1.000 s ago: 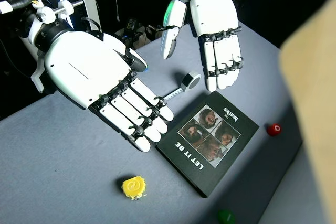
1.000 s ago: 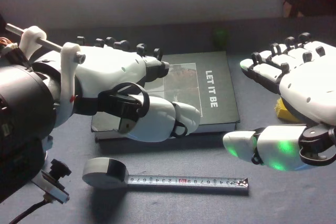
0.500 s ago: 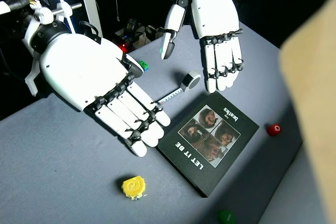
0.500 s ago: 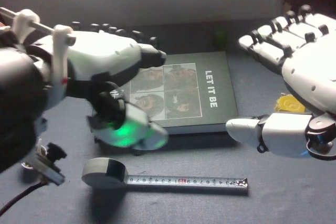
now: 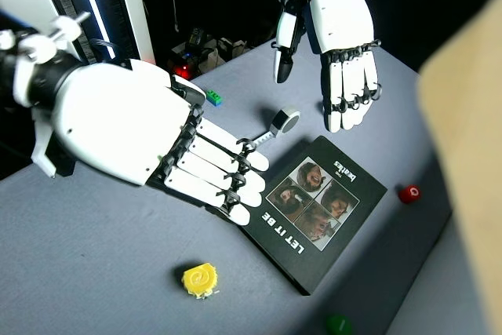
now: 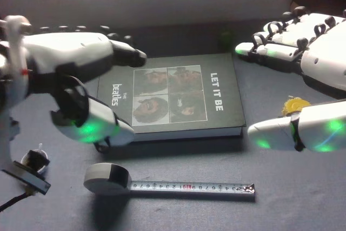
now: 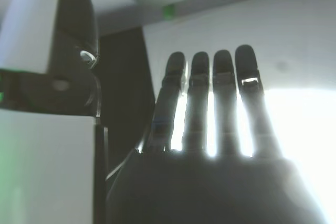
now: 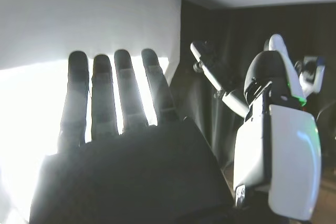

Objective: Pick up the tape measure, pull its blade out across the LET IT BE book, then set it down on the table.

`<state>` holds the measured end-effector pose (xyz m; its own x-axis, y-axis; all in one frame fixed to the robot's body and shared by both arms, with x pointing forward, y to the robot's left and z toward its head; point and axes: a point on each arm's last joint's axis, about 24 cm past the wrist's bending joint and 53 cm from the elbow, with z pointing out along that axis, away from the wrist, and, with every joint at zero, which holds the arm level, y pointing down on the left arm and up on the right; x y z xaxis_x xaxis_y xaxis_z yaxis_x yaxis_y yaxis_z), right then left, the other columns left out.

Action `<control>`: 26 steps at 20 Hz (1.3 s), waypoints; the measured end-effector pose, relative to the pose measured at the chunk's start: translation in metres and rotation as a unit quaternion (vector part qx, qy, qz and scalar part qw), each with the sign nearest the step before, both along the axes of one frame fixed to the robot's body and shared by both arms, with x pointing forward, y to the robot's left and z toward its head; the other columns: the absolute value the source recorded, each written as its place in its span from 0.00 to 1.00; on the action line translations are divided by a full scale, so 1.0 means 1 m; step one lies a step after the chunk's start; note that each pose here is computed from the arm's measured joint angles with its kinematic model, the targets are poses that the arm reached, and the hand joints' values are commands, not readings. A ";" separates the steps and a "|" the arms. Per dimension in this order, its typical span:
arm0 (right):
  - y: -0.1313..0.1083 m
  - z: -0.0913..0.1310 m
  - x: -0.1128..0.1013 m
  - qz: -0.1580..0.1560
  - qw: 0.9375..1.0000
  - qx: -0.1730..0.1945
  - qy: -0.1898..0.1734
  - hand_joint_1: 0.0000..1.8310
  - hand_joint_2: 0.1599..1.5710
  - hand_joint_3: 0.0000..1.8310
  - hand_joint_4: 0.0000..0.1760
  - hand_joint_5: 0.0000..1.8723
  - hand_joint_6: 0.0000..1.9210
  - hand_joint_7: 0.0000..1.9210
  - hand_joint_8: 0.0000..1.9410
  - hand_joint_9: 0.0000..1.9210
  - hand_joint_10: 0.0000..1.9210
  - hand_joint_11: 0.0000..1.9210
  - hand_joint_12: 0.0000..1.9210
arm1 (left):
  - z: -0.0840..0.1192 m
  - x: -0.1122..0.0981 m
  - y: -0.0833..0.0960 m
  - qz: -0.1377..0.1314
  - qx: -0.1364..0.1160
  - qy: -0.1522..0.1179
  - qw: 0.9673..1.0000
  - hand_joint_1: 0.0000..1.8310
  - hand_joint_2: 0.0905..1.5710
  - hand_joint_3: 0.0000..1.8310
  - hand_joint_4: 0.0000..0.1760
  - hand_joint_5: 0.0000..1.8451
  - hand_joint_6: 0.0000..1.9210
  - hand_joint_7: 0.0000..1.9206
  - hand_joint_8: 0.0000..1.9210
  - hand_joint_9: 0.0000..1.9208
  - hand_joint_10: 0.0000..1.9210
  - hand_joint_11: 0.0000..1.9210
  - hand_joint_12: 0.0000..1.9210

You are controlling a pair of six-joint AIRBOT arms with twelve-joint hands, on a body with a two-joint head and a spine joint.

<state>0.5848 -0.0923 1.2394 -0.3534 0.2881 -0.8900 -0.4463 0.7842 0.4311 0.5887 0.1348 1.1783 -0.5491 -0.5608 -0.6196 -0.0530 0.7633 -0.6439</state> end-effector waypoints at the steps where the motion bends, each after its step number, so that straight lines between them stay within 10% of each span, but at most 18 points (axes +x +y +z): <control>1: 0.003 -0.004 0.000 0.019 1.000 -0.006 0.006 0.03 0.61 0.01 0.26 0.03 0.00 0.04 0.00 0.01 0.00 0.00 0.24 | 0.000 0.001 0.007 0.017 -0.012 0.006 1.000 0.61 0.60 0.00 0.00 0.14 0.01 0.11 0.00 0.10 0.01 0.00 0.37; 6: 0.015 0.003 0.005 0.052 0.999 -0.005 -0.002 0.03 0.61 0.00 0.25 0.03 0.00 0.04 0.00 0.01 0.00 0.00 0.23 | -0.009 -0.004 0.007 0.052 -0.091 0.047 0.993 0.65 0.59 0.00 0.00 0.15 0.00 0.13 0.01 0.12 0.01 0.01 0.38; 8: 0.005 -0.002 0.012 0.046 0.995 -0.074 -0.046 0.03 0.61 0.00 0.24 0.03 0.00 0.04 0.00 0.01 0.00 0.00 0.24 | -0.017 -0.007 0.010 0.049 -0.087 0.054 0.994 0.65 0.59 0.00 0.00 0.15 0.00 0.13 0.00 0.12 0.01 0.01 0.38; 11: 0.002 -0.006 0.013 0.072 0.959 -0.229 -0.148 0.03 0.61 0.00 0.25 0.04 0.00 0.05 0.00 0.02 0.00 0.00 0.25 | -0.019 -0.009 0.003 0.024 -0.097 0.057 0.993 0.65 0.59 0.00 0.00 0.16 0.01 0.14 0.01 0.13 0.01 0.01 0.38; 16: 0.003 -0.013 0.011 0.065 0.977 -0.176 -0.097 0.03 0.61 0.00 0.24 0.04 0.00 0.05 0.00 0.02 0.00 0.00 0.23 | -0.039 -0.027 -0.008 -0.065 -0.030 0.105 0.992 0.67 0.60 0.00 0.00 0.23 0.01 0.20 0.00 0.17 0.00 0.05 0.39; 18: 0.001 -0.026 0.009 0.037 0.997 -0.063 0.009 0.03 0.61 0.00 0.25 0.04 0.00 0.05 0.00 0.02 0.00 0.00 0.22 | -0.041 -0.026 -0.007 -0.102 -0.015 0.113 0.988 0.68 0.60 0.00 0.00 0.30 0.00 0.23 0.00 0.21 0.00 0.08 0.38; 22: -0.001 -0.049 0.000 0.025 0.996 -0.023 0.082 0.03 0.61 0.00 0.26 0.02 0.00 0.05 0.00 0.01 0.00 0.00 0.19 | -0.051 -0.036 -0.015 -0.122 -0.056 0.149 0.980 0.69 0.61 0.00 0.00 0.33 0.00 0.27 0.01 0.23 0.01 0.10 0.36; 26: -0.010 -0.056 0.003 -0.004 0.994 -0.008 0.109 0.03 0.61 0.00 0.25 0.02 0.00 0.05 0.00 0.01 0.00 0.00 0.18 | -0.032 -0.042 -0.051 -0.175 -0.130 0.106 0.970 0.70 0.62 0.00 0.00 0.35 0.00 0.30 0.00 0.25 0.00 0.11 0.36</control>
<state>0.5877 -0.1027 1.1837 -0.5366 0.2780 -0.7967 -0.3379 0.7944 0.5047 0.5465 0.0833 1.1467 -0.8333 -0.4392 -0.3357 0.0285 0.5724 -0.8195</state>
